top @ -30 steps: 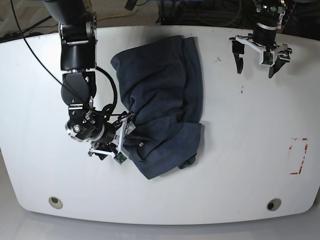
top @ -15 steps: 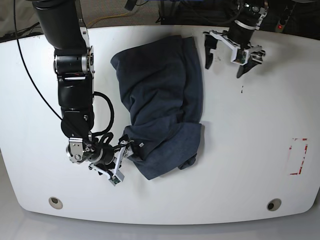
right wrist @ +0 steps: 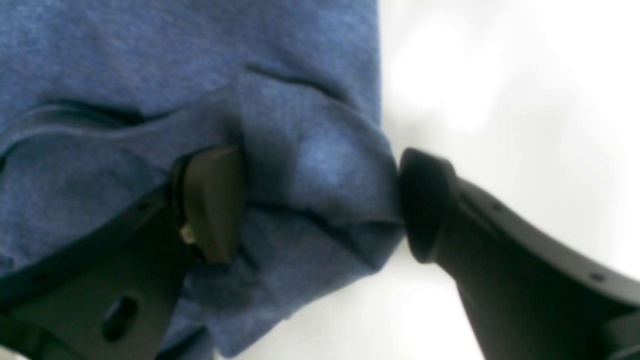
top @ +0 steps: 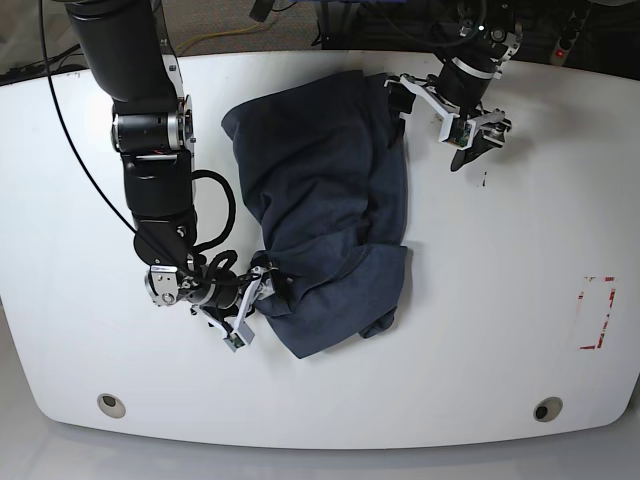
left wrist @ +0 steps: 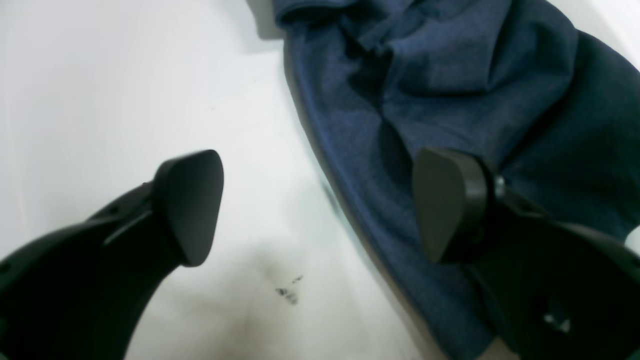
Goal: Fold the T-shirt properly
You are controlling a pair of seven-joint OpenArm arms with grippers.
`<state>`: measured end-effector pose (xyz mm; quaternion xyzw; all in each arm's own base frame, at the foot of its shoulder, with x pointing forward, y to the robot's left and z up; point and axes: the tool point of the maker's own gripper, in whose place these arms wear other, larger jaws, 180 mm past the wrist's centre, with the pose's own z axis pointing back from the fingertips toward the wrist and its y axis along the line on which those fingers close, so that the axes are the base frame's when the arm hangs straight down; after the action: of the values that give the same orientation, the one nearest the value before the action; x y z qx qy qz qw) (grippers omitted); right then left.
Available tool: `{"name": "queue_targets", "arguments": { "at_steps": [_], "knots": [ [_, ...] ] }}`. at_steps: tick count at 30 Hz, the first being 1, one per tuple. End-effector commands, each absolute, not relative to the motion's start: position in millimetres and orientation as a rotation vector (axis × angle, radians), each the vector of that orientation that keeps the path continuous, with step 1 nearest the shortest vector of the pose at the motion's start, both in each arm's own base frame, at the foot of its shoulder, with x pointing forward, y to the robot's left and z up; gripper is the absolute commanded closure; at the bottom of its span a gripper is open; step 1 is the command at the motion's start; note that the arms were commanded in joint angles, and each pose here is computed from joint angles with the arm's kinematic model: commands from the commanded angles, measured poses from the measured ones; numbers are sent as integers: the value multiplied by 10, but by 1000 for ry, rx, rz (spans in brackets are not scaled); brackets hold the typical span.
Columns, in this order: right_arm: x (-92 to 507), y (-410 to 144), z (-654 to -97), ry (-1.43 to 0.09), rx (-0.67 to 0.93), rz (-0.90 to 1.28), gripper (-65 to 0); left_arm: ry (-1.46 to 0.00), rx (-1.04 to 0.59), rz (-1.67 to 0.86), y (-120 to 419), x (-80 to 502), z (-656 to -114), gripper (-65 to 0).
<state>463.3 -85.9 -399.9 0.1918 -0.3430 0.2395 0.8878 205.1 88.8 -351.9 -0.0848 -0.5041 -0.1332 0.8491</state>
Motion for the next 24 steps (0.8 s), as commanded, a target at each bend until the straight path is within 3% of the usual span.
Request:
{"name": "queue_targets", "arguments": {
  "at_steps": [1,5,8,17,24],
  "knots": [
    [4839,-810,-3707,-799,415,504,-406,-1106,-184,-282,879,2110,-3410,-554],
    [4849,-807,-3686,-805,414,505,-197,-1100,-190,-283,860,2117,-3440,-556],
    [4906,-792,-3547,-844,401,527,-90,-1085,-224,-300,726,2114,-3483,-558],
    [4669,-812,-3423,-849,301,630,-82,-980,-318,-408,196,2214,-3616,-560],
    [4395,-793,-3222,-888,217,708,-81,-873,-311,-419,196,2245,-4039,-560]
  ]
}}
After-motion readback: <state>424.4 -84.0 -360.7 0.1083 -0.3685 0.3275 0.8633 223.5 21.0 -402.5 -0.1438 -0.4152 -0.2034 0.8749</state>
